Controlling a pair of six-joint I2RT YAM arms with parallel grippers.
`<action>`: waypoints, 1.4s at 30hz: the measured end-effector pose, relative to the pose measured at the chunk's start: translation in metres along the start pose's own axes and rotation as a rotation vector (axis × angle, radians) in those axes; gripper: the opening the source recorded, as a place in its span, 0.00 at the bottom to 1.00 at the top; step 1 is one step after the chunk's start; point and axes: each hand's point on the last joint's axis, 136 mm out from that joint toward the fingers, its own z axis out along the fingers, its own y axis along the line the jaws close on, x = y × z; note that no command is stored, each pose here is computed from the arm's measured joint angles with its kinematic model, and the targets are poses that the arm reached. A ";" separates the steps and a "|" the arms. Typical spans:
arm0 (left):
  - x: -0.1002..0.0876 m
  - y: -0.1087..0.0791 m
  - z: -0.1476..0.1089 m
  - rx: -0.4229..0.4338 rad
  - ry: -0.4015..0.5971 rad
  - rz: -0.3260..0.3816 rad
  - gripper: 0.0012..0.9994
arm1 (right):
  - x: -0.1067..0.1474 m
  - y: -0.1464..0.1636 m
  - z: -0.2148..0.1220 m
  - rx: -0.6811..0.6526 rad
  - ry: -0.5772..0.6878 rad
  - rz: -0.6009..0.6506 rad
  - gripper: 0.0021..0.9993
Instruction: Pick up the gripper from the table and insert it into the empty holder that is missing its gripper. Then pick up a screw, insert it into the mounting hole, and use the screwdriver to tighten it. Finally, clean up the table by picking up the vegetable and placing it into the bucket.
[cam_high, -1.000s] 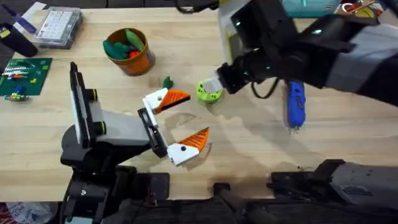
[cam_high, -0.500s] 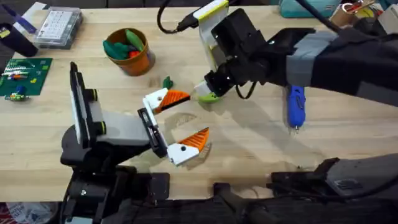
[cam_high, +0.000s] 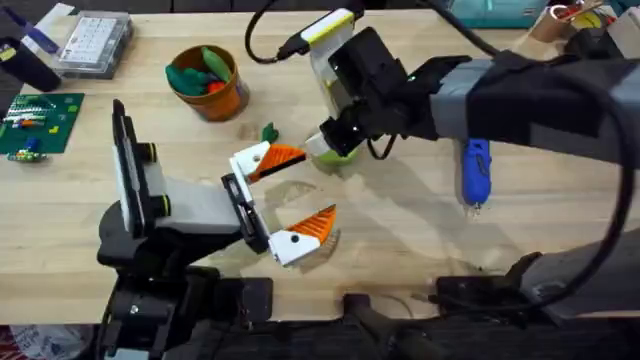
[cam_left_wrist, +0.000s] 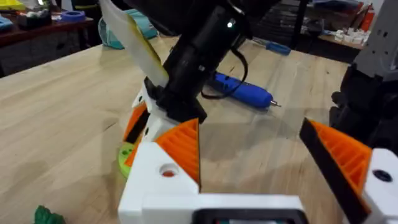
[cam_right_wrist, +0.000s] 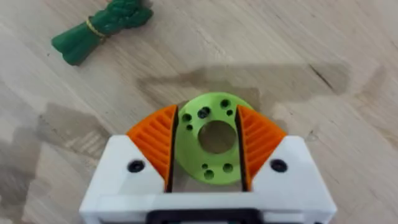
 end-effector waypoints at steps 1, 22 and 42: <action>0.000 0.000 0.000 0.000 0.000 0.000 0.99 | 0.000 0.000 0.002 0.000 0.002 0.000 0.51; 0.000 0.000 0.000 0.000 0.000 0.000 0.99 | -0.002 0.020 0.006 -0.025 -0.009 -0.054 0.39; 0.000 0.000 0.000 0.000 0.000 0.000 0.99 | 0.002 0.012 0.013 0.011 0.004 -0.067 0.36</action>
